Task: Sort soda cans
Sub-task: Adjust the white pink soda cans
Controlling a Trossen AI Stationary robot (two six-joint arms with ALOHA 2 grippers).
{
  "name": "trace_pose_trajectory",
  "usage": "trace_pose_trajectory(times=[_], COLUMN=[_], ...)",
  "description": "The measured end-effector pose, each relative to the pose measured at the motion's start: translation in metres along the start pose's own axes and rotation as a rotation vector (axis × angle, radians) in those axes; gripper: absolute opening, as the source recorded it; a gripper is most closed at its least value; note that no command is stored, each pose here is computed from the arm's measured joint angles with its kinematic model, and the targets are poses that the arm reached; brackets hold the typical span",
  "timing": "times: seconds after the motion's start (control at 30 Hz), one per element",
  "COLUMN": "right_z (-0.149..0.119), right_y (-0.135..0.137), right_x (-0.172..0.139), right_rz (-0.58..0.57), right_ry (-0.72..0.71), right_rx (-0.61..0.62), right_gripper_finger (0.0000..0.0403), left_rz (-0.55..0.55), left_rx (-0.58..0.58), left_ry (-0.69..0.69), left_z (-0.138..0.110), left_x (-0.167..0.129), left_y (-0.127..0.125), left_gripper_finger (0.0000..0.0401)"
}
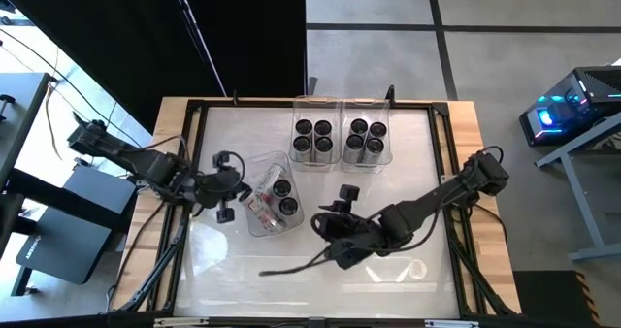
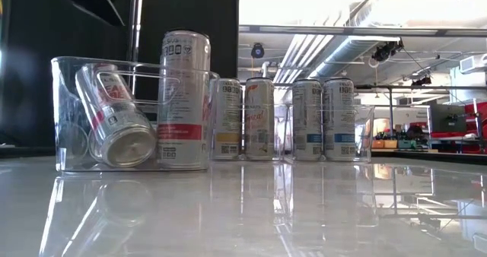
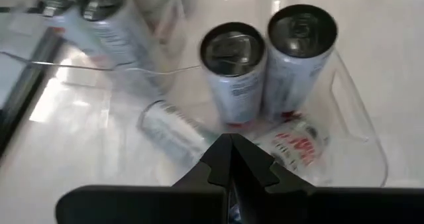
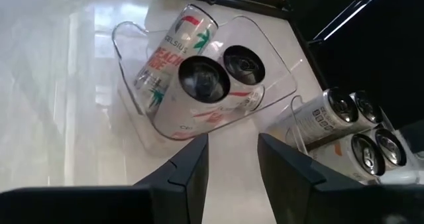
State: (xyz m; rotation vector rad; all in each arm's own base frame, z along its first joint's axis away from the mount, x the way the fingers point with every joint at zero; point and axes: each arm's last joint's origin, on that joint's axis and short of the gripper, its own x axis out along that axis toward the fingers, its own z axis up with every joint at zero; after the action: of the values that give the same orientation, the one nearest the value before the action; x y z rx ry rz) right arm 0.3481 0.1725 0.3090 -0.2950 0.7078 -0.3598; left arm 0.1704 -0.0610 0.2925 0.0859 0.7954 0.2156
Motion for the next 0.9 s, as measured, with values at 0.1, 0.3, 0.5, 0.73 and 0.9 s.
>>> trace_pose_trajectory(times=[0.1,0.3,0.5,0.73,0.9], right_z=[0.001,-0.007,-0.013,-0.012,-0.011], right_y=[-0.003,0.001,0.01,0.009,0.005], right_x=[0.003,-0.003,-0.013,-0.013,-0.009], right_rz=[0.006,0.01,0.004,-0.009,-0.021], right_ry=[0.011,0.051,0.051,0.046,0.051], right_rx=[-0.001,0.0,-0.01,-0.022,-0.013], right_gripper_finger=[0.0126,0.0126,0.0126,0.0126,0.0126], left_rz=[0.002,0.235,0.286,0.214,0.113], left_rx=[0.034,-0.148,-0.194,-0.168,-0.133], left_ry=[0.035,0.076,0.102,0.096,0.161], left_z=[0.001,-0.017,-0.035,-0.032,-0.03], left_x=[-0.012,-0.021,0.005,0.02,0.029], left_y=[0.001,0.011,0.007,-0.002,-0.011], left_gripper_finger=[0.0,0.0,0.0,0.0,0.0])
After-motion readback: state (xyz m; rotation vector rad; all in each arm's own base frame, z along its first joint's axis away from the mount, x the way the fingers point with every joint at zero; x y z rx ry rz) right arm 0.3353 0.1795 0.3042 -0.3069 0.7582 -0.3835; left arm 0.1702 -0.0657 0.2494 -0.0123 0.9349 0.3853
